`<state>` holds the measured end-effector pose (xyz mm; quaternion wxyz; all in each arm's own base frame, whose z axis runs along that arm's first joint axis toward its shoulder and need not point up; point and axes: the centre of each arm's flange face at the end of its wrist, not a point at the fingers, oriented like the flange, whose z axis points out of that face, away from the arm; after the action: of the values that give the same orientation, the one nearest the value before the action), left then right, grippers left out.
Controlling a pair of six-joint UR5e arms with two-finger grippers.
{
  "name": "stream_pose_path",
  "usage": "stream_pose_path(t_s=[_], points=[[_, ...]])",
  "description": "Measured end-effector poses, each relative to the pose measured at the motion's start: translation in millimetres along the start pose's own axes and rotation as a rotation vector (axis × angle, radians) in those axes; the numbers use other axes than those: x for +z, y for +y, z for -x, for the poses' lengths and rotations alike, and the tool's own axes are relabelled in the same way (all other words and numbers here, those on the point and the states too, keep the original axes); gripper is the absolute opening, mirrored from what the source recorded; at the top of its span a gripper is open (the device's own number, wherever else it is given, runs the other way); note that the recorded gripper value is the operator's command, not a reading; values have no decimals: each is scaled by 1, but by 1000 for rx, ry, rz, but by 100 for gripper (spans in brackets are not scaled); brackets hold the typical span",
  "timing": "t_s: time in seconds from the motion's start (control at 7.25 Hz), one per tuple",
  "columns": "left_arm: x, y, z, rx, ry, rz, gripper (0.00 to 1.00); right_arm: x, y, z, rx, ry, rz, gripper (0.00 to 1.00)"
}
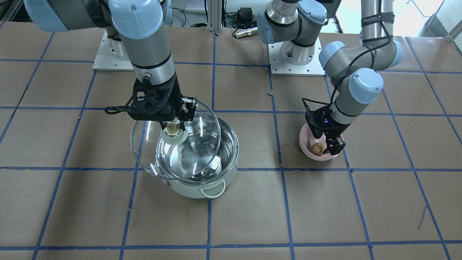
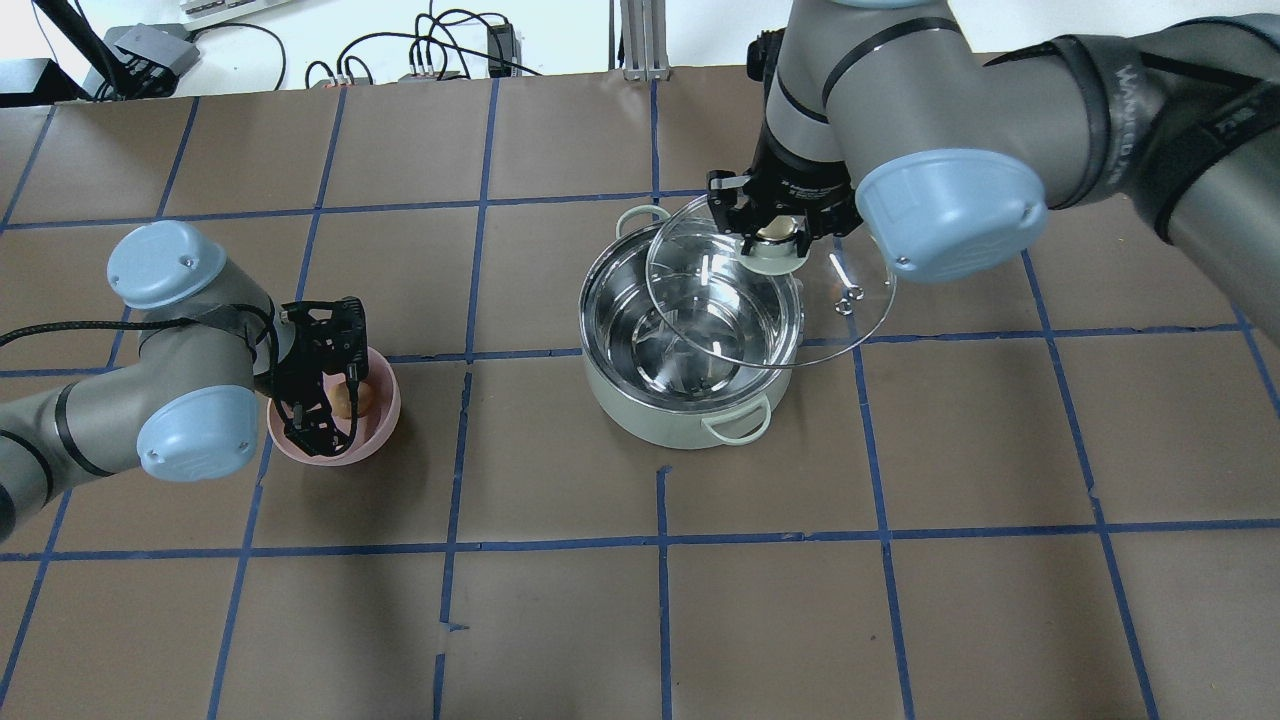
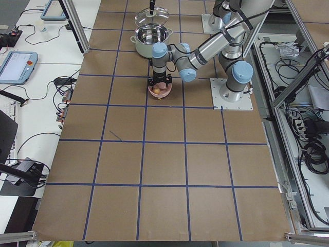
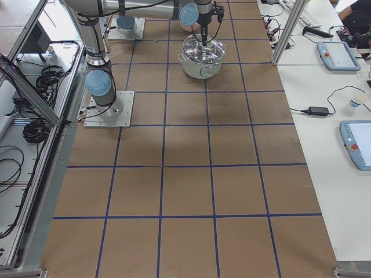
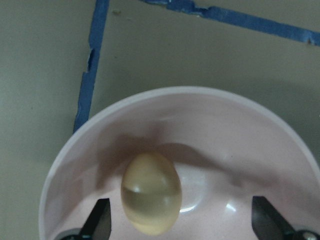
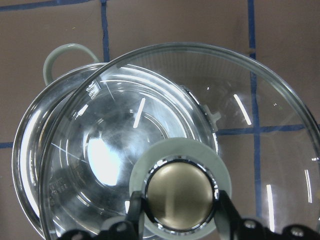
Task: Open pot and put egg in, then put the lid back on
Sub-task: 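Grasp the glass lid knob with the right gripper and lift it off the pot, then hold the lid aside with the right gripper while the left gripper lifts the egg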
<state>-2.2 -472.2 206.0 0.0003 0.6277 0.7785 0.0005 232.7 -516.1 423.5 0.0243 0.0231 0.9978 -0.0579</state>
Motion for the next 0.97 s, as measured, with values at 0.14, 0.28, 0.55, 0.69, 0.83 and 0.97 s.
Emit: stream_pose_path(t_s=[0.14, 0.28, 0.55, 0.69, 0.83, 0.97], points=[[1, 0, 0, -2, 0, -1, 89, -12, -6, -32, -8, 9, 2, 42], [3, 0, 1, -5, 1, -4, 76, -26, -8, -63, -13, 17, 6, 41], [4, 0, 1, -35, -4, -3, 71, -43, -4, -102, -31, 30, 19, 41], [7, 0, 2, -62, 0, -2, 72, -45, -1, -107, -37, 38, 26, 41], [11, 0, 2, -75, 6, -1, 72, -45, 0, -109, -40, 47, 32, 40], [14, 0, 3, -81, 8, 0, 73, -43, 1, -110, -41, 51, 36, 40]])
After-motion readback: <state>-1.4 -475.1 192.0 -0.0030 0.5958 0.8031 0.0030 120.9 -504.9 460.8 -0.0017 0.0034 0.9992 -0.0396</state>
